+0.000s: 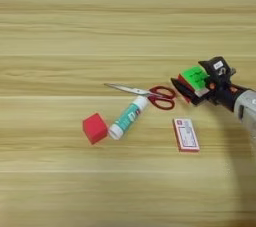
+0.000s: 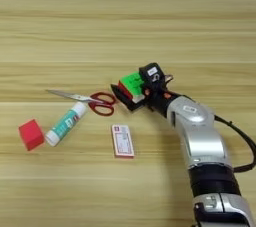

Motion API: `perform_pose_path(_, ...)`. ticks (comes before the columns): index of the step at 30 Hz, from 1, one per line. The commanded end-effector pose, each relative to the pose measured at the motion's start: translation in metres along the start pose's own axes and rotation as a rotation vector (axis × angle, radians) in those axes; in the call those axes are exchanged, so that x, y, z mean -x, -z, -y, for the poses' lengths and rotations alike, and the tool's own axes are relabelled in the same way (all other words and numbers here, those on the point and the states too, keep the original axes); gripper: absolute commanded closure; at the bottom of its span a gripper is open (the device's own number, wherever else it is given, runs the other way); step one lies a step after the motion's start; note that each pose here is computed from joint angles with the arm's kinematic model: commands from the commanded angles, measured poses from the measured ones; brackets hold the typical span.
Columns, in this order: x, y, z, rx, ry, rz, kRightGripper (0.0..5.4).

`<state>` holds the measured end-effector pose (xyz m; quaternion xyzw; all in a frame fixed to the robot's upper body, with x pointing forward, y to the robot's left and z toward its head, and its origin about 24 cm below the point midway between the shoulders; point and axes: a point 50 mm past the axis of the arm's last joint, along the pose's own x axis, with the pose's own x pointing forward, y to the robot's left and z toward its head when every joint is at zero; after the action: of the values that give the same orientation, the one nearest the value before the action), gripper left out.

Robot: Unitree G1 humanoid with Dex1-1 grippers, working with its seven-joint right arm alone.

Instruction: Move the objects on the table

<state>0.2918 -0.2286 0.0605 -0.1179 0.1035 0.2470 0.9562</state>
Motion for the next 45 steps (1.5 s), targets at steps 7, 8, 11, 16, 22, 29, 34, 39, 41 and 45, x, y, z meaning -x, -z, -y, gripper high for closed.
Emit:
perform_pose_path(7, 0.013, -0.063, 0.015, 0.141, 0.043, 0.184, 0.07)
perform_pose_path(8, 0.014, -0.065, 0.015, 0.145, 0.043, 0.19, 0.07)
perform_pose_path(11, 0.022, -0.074, 0.007, 0.165, 0.02, 0.212, 0.07)
perform_pose_path(16, 0.033, -0.08, -0.006, 0.192, -0.041, 0.213, 0.07)
perform_pose_path(22, 0.047, -0.081, -0.019, 0.205, -0.107, 0.187, 0.07)
perform_pose_path(29, 0.058, -0.06, -0.032, 0.161, -0.161, 0.084, 0.07)
perform_pose_path(34, 0.063, -0.035, -0.04, 0.098, -0.209, -0.003, 0.07)
perform_pose_path(39, 0.071, -0.012, -0.043, 0.068, -0.207, -0.083, 0.07)
perform_pose_path(41, 0.071, -0.007, -0.041, 0.059, -0.188, -0.097, 0.07)
perform_pose_path(45, 0.07, 0.003, -0.041, 0.055, -0.181, -0.125, 0.07)
